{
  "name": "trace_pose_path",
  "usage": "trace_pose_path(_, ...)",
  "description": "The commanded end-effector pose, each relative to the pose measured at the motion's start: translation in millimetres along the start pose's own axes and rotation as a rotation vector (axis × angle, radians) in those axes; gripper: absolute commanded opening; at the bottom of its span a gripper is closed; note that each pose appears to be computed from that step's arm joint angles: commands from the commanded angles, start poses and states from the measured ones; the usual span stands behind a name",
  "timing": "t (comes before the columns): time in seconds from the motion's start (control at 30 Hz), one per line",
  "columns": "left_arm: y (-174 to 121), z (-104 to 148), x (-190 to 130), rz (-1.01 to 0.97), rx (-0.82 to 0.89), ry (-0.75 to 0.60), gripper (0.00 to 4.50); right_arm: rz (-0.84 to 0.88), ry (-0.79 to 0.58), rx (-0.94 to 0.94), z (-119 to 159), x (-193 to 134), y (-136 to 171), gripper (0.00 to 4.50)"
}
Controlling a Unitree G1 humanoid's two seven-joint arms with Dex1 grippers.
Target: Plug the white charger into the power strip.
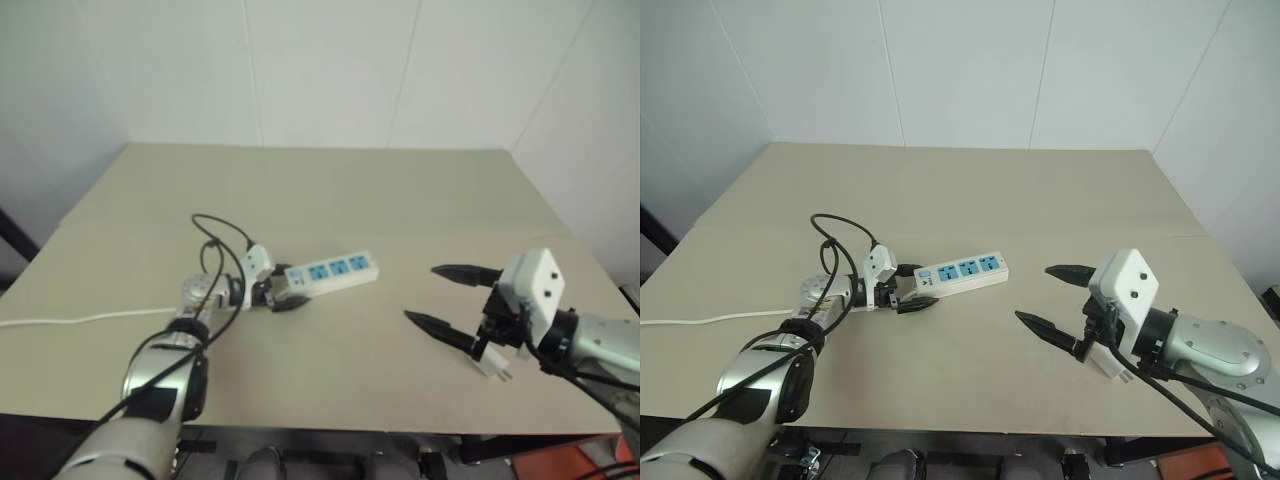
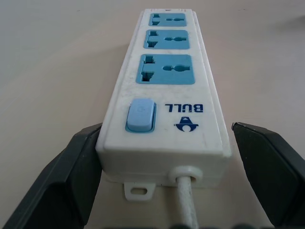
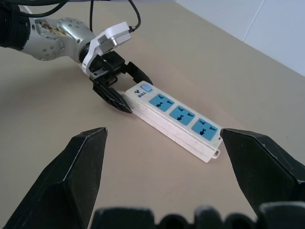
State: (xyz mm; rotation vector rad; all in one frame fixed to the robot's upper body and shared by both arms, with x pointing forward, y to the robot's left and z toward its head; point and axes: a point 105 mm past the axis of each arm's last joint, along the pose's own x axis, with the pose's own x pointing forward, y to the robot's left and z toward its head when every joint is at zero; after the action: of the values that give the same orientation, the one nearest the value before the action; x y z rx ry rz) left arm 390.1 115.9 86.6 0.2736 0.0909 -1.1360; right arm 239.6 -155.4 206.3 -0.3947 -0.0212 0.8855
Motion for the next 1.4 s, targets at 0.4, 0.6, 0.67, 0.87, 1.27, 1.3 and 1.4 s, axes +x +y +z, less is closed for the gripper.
trace_pose_path(0.4, -2, -5, 1, -0.042, -0.029, 0.077, 3.27, -0.037, 0.037, -0.015, -10, -1, 2, 4.5)
trace_pose_path(0.6, -9, -5, 3, -0.069, 0.023, 0.057, 3.27, -0.046, 0.052, -0.008, -20, 3, 4, 4.5)
trace_pose_path(0.67, -11, -5, 2, -0.053, 0.046, 0.041, 3.27, -0.047, 0.048, -0.005, -21, 5, 5, 4.5)
trace_pose_path(0.87, -22, -7, -5, -0.054, -0.006, -0.03, 3.27, -0.041, 0.056, -0.002, -28, 8, 4, 4.5)
trace_pose_path(1.27, -27, -4, -17, -0.07, -0.073, -0.061, 4.48, -0.016, 0.076, -0.017, -35, 12, 2, 4.5)
trace_pose_path(1.3, -27, -3, -17, -0.066, -0.064, -0.074, 4.48, -0.016, 0.076, -0.019, -35, 13, 2, 4.5)
trace_pose_path(1.4, -28, 3, -19, -0.075, -0.071, -0.165, 4.48, -0.017, 0.074, -0.023, -34, 12, 3, 4.5)
